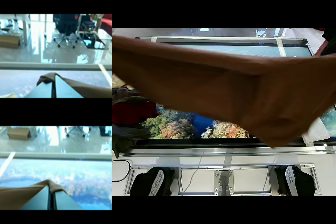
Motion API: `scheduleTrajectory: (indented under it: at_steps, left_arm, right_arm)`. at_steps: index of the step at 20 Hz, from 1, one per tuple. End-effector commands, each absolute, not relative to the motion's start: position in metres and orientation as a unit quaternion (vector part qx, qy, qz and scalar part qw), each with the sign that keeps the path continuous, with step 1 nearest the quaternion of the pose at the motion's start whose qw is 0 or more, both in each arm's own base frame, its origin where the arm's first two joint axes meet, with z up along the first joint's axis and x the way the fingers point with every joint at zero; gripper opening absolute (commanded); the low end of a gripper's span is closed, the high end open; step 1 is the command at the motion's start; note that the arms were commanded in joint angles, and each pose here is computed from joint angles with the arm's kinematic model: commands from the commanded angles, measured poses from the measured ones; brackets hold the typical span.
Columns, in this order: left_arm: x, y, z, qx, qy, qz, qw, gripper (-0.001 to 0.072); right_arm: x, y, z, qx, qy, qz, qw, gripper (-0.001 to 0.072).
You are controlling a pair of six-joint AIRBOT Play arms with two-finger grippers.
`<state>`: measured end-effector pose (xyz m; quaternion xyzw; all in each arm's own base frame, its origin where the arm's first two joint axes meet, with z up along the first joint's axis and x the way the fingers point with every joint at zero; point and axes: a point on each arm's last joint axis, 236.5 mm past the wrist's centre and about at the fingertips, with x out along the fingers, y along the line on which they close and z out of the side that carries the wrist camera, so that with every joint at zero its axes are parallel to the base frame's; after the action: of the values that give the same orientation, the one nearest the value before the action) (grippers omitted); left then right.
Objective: Fold the shirts.
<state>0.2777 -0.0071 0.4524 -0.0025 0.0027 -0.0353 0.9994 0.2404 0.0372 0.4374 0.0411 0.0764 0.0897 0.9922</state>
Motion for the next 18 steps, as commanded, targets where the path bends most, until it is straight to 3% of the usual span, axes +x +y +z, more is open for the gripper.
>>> scheduleTrajectory:
  at_steps: [1, 5, 7, 10, 13, 16, 18]
  left_arm:
    - [0.301, -0.006, 0.42, 0.013, 0.08, -0.048, 0.996, 0.0011]
    - [0.377, -0.014, 0.263, -0.051, 0.314, -0.105, 0.942, 0.001]
    - [0.417, -0.003, 0.188, -0.036, 0.373, -0.082, 0.924, 0.0011]
    - [0.484, 0.017, 0.108, -0.032, 0.387, -0.023, 0.921, 0.001]
    - [0.543, 0.025, 0.077, -0.068, 0.338, 0.017, 0.938, 0.001]
    - [0.574, 0.024, 0.068, -0.063, 0.332, 0.016, 0.941, 0.001]
    - [0.582, 0.029, 0.081, -0.044, 0.325, 0.018, 0.945, 0.0011]
  right_arm:
    - [0.278, 0.042, 0.452, 0.076, 0.065, 0.161, 0.982, 0.0021]
    - [0.38, 0.037, 0.352, 0.136, 0.213, 0.248, 0.935, 0.0021]
    - [0.428, 0.044, 0.258, 0.127, 0.319, 0.239, 0.909, 0.0021]
    - [0.485, 0.05, 0.116, 0.086, 0.427, 0.189, 0.88, 0.0021]
    - [0.54, 0.06, 0.04, 0.127, 0.426, 0.153, 0.883, 0.0021]
    - [0.581, 0.051, 0.029, 0.185, 0.369, 0.115, 0.903, 0.0021]
    - [0.588, 0.043, 0.04, 0.177, 0.354, 0.11, 0.912, 0.0021]
